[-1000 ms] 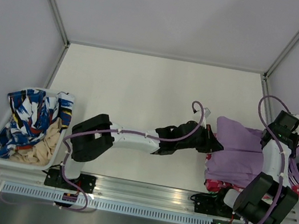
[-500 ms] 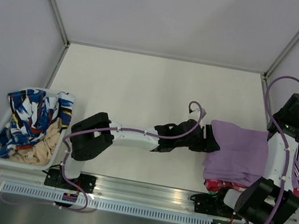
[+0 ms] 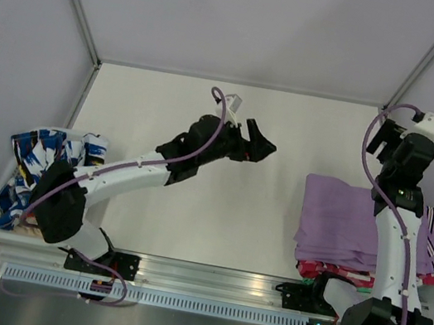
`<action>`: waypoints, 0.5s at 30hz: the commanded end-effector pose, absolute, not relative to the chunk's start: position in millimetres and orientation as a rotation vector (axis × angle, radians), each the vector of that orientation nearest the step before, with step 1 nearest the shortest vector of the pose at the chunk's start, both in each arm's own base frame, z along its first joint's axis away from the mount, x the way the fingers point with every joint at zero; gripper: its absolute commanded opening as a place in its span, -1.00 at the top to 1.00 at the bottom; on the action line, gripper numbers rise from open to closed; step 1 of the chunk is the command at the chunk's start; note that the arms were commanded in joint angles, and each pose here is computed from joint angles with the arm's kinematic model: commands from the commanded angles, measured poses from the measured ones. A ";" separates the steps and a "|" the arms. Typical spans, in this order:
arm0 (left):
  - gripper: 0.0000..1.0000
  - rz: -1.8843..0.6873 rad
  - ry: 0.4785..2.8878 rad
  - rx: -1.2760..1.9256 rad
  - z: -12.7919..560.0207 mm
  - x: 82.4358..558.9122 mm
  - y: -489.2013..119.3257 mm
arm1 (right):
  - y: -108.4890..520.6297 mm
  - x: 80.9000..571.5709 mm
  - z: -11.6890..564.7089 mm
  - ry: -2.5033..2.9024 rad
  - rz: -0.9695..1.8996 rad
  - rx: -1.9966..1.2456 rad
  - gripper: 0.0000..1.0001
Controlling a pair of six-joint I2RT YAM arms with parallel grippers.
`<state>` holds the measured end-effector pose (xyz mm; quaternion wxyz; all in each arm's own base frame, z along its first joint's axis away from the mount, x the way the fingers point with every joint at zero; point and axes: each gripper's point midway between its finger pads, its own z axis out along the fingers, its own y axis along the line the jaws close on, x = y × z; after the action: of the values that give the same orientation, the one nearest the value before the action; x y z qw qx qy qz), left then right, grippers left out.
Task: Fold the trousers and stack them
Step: Neatly place the folded trousers to the corner
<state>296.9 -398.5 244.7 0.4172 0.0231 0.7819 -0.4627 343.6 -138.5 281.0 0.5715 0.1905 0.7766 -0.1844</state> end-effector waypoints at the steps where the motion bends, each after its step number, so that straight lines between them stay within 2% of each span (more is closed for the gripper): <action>1: -0.93 -0.983 1.841 0.250 280.9 314.7 -355.1 | -49.5 376.6 333.5 1.654 -0.020 0.211 -0.88; 4: -0.99 -0.791 1.789 0.282 303.2 335.4 -315.3 | -5.2 379.4 365.0 1.595 0.108 0.100 -0.96; 10: -0.99 -0.791 1.868 0.186 329.7 379.2 -257.0 | 69.1 377.7 403.5 1.547 0.463 0.030 -0.96; 13: -0.99 -0.773 1.870 0.101 339.9 406.6 -228.7 | 90.8 381.0 401.7 1.622 0.597 -0.011 -0.96; 15: -0.99 -0.739 1.878 0.048 342.4 418.3 -205.2 | 98.0 385.1 377.5 1.751 0.623 -0.045 -0.96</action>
<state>412.6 -225.7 347.8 0.5542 0.0177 0.7676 -0.3214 390.4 71.2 384.1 0.6583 0.0011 0.7260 0.1988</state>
